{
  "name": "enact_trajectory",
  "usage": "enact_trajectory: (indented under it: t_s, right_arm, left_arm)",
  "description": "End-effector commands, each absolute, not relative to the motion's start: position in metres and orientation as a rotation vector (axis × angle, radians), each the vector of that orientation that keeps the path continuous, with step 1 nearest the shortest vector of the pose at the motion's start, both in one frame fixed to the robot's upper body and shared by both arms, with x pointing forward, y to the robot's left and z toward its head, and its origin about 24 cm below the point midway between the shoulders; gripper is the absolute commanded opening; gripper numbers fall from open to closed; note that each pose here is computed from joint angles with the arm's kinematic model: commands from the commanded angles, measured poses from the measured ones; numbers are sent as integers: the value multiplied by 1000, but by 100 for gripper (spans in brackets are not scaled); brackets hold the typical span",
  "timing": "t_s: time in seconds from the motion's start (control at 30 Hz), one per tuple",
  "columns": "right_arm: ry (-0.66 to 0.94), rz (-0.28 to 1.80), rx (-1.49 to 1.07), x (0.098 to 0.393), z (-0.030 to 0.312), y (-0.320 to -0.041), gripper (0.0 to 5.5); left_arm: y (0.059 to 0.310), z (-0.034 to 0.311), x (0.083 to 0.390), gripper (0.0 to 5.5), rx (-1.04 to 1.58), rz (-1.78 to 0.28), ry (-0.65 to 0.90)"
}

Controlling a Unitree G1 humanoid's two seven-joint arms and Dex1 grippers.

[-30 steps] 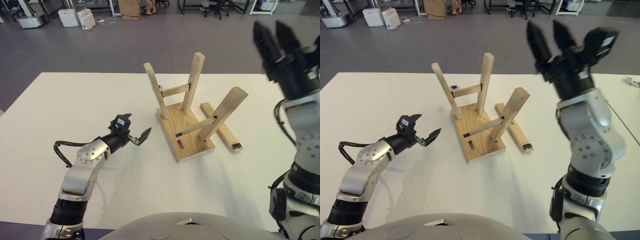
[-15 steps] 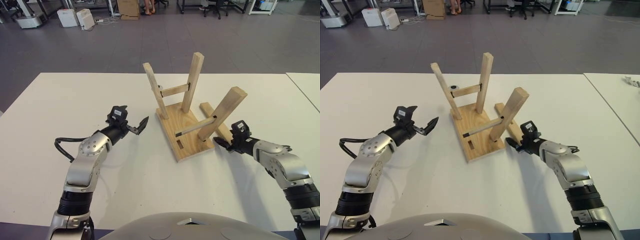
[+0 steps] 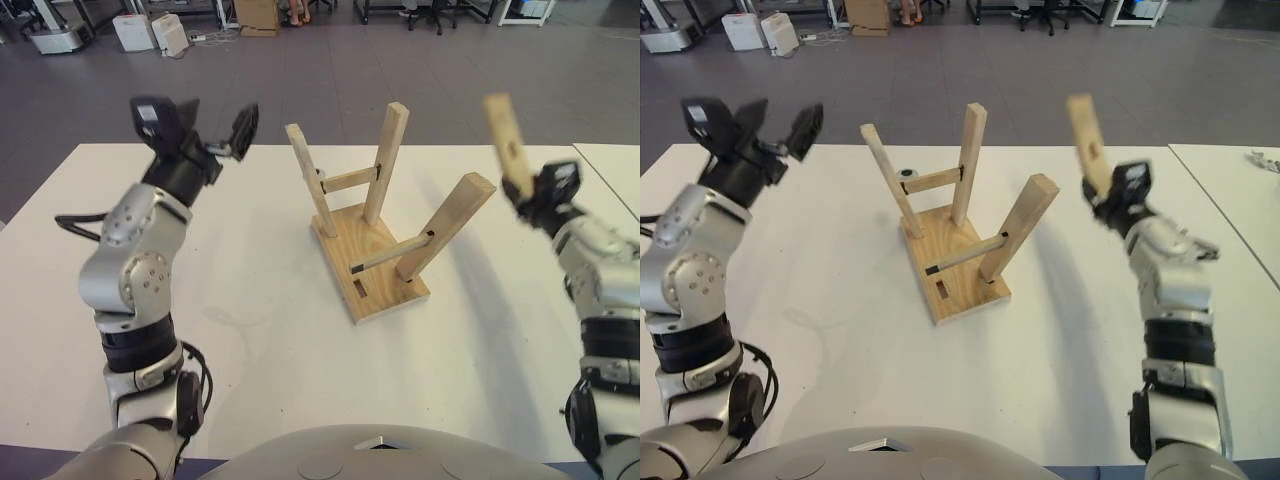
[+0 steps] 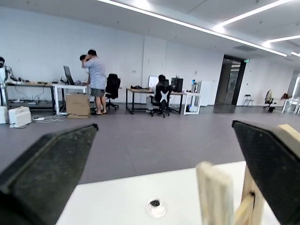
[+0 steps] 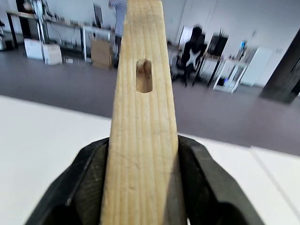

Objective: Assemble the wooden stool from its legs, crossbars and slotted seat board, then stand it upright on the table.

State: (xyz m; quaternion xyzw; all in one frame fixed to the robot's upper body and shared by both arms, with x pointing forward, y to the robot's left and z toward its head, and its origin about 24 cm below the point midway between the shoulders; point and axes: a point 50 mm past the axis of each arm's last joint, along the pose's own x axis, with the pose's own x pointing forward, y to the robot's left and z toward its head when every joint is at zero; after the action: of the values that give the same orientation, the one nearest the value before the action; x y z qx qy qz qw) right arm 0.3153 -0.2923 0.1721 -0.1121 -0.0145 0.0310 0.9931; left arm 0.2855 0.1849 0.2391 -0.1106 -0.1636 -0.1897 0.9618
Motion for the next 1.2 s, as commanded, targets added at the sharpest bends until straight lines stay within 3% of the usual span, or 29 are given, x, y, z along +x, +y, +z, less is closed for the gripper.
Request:
enact_trajectory:
  t_s: [0.03, 0.17, 0.27, 0.97, 1.13, 1.2]
  right_arm:
    - [-429, 331, -445, 316, 273, -242, 209]
    - [-677, 762, -538, 288, 312, -155, 209]
    - [-716, 923, -546, 275, 310, -124, 208]
    - [-748, 899, -477, 273, 313, -120, 208]
    - [-733, 916, -526, 273, 307, -116, 208]
    - [-720, 922, -536, 274, 303, -116, 255]
  left_arm:
    - [155, 310, 288, 530, -446, -605, -505]
    - [132, 354, 281, 530, -644, -827, -585]
    - [122, 364, 273, 486, -694, -922, -595]
    - [122, 345, 273, 117, -699, -894, -521]
    - [123, 352, 269, 102, -730, -898, -561]
    - [126, 353, 269, 102, -744, -887, -575]
